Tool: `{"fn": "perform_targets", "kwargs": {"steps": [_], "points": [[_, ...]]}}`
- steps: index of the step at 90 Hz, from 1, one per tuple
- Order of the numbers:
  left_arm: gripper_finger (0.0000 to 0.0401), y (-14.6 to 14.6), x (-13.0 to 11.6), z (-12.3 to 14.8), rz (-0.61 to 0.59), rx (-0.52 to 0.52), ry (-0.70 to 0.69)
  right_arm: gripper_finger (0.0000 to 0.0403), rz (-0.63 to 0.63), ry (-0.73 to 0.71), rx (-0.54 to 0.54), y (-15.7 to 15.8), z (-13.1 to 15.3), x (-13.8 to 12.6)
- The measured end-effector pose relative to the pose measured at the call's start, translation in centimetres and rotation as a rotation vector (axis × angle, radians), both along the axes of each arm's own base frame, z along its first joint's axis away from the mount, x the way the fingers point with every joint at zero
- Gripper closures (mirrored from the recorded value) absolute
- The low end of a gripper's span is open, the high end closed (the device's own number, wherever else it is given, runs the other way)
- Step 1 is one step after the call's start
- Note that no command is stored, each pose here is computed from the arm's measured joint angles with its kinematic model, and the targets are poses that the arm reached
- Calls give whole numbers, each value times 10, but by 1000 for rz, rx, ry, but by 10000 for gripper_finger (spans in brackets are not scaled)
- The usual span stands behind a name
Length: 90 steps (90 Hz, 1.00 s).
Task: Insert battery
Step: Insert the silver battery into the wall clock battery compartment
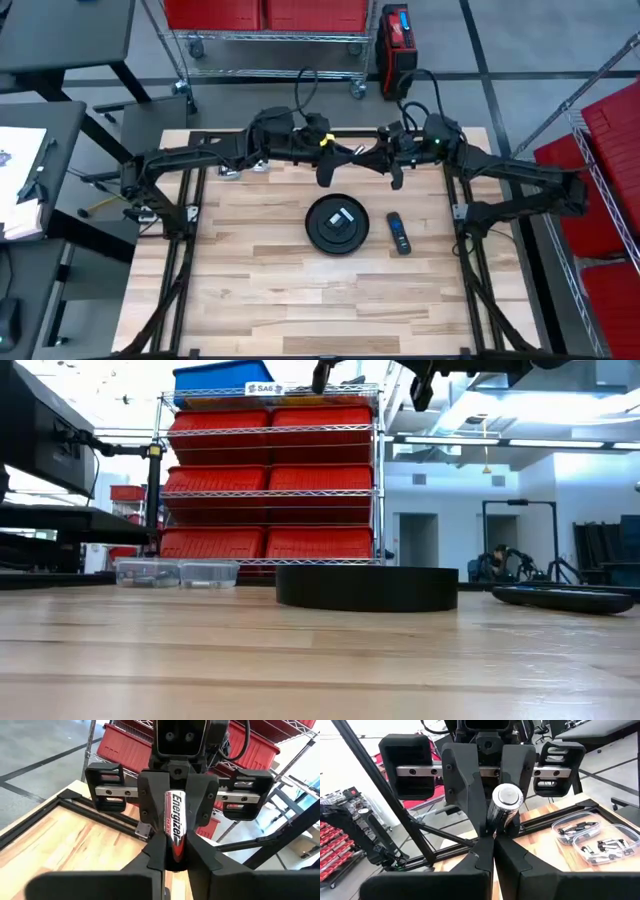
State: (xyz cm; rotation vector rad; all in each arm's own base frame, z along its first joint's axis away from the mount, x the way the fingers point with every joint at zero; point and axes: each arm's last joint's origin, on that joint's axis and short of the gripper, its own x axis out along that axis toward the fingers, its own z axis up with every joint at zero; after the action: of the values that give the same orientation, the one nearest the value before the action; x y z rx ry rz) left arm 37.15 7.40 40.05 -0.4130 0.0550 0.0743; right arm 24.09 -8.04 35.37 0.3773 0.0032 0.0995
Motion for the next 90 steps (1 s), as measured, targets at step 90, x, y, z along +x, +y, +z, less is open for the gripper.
{"fn": "perform_targets", "kwargs": {"steps": [90], "points": [[377,-5,-15,25,13,57,-128,263,-34,-132,-44,-2,30,-16]]}}
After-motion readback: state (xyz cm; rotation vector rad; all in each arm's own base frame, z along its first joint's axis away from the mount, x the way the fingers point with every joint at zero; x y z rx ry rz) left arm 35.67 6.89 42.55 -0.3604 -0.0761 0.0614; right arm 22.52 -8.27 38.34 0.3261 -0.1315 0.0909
